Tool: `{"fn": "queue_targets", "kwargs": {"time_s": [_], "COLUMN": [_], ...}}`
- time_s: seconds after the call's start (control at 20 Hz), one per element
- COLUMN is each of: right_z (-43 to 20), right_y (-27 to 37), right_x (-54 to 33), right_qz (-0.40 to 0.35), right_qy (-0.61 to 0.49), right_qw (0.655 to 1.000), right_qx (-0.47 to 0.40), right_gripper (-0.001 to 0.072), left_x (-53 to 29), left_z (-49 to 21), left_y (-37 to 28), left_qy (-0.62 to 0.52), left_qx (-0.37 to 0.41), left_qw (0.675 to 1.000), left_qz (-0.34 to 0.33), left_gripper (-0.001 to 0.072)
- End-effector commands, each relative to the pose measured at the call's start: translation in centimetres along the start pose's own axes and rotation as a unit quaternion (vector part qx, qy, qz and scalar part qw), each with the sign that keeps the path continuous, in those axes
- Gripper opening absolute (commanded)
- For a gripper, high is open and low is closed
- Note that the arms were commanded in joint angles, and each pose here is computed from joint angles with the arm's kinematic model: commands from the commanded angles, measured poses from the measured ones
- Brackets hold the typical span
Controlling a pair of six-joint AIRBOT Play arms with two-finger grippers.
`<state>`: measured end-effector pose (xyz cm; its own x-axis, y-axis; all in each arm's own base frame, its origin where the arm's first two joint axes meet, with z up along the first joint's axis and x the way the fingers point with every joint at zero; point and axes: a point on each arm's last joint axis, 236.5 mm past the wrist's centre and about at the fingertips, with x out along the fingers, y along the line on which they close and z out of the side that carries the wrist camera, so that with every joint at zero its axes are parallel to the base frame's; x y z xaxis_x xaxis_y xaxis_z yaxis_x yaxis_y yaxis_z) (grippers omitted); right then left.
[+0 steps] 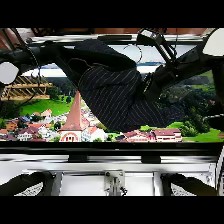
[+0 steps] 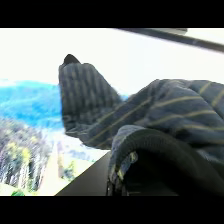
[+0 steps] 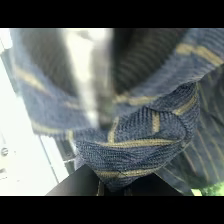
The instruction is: Fold the shirts.
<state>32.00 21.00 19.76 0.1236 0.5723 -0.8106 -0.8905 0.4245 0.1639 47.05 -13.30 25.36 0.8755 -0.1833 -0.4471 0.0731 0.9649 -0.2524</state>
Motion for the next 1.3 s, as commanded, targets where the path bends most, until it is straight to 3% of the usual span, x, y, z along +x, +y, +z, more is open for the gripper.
{"fn": "queue_targets", "kwargs": {"time_s": [0.0,0.35,0.85,1.25], "right_z": [-0.1,3.0,8.3,11.3], "right_y": [-2.2,-5.5,-5.2,-1.5], "right_x": [0.2,-0.5,-4.9,-7.6], "right_qz": [-0.056,-0.122,-0.154,-0.11], "right_qy": [0.01,-0.066,-0.201,-0.274], "right_qw": [0.998,0.987,0.963,0.952], "right_qx": [0.015,0.086,0.095,0.081], "right_gripper": [0.0099,0.0099,0.0099,0.0099], "left_x": [-2.5,-12.6,-13.1,-11.3], "left_z": [1.3,2.1,-18.3,-15.3], "left_y": [-1.6,-10.4,-13.9,-21.5], "left_qy": [-0.019,-0.072,0.189,0.051], "left_qx": [0.046,0.131,0.242,0.21], "left_qw": [0.998,0.979,0.935,0.936], "left_qz": [-0.024,-0.141,-0.177,-0.278], "left_gripper": [0.0063,0.0064,0.0063,0.0063]}}
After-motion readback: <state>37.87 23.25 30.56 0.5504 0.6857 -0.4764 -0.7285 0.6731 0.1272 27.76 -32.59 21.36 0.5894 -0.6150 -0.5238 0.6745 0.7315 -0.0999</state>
